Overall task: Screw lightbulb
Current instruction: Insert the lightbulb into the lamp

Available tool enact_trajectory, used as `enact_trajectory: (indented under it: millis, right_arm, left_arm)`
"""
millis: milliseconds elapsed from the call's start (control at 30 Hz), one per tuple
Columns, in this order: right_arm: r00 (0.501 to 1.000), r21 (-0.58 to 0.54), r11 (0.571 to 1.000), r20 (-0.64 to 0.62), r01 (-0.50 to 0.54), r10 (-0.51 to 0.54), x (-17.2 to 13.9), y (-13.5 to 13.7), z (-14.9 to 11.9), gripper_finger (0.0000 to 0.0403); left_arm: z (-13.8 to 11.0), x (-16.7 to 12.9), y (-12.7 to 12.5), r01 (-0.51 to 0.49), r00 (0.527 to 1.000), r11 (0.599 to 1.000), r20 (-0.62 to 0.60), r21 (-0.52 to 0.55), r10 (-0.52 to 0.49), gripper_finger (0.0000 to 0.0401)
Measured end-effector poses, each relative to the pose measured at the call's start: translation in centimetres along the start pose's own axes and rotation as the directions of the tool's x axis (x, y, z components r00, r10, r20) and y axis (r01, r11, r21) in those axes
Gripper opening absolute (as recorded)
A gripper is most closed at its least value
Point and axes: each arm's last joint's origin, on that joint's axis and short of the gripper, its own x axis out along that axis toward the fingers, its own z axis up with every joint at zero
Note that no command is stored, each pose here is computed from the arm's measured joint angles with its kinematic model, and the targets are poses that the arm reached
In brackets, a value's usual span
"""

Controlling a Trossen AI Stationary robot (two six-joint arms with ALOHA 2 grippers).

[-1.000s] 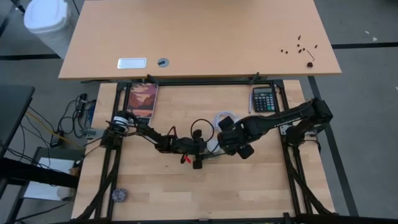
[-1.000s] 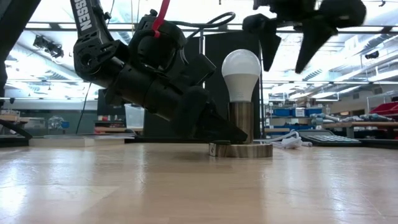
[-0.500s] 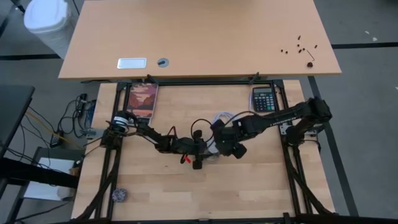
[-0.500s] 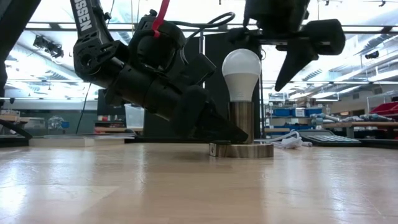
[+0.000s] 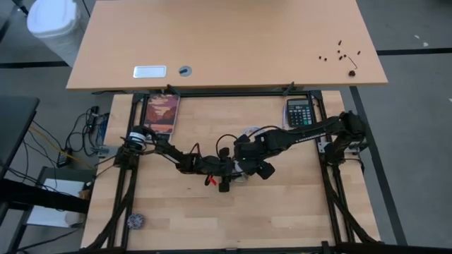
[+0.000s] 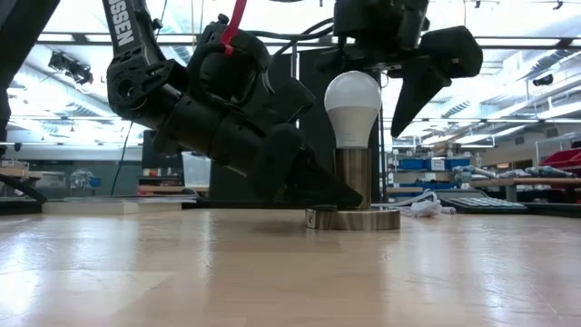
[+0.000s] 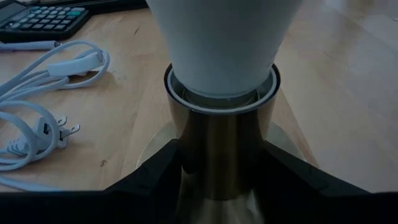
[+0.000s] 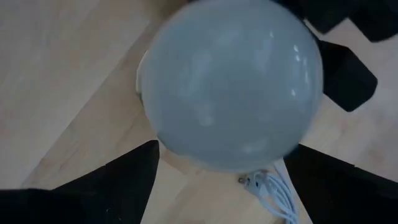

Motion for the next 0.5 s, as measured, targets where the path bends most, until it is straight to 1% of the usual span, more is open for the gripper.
enact_trajectory:
  millis: [133, 267, 400, 500]
  right_arm:
    - [0.997, -0.009, 0.999, -0.064, -0.045, 0.044, 0.2, -0.5, 1.1, 0.0353]
    - [0.993, -0.018, 0.997, -0.097, -0.07, 0.067, 0.6, -0.9, 2.2, 0.0353]
    - [0.994, -0.031, 0.997, -0.089, -0.07, 0.067, 0.8, -1.0, 3.5, 0.0353]
    - [0.992, -0.033, 0.995, -0.091, -0.091, 0.088, 1.3, -1.0, 4.1, 0.0353]
  left_arm:
    - [0.0, 0.0, 0.0, 0.001, 1.0, 1.0, 0.0, -0.014, -0.001, 0.0193]
    - [0.0, 0.0, 0.0, 0.001, 1.0, 1.0, 0.001, -0.017, -0.001, 0.0193]
    - [0.0, 0.0, 0.0, -0.001, 1.0, 1.0, 0.002, -0.019, 0.001, 0.0193]
    - [0.0, 0.0, 0.0, -0.001, 1.0, 1.0, 0.002, -0.019, 0.001, 0.0193]
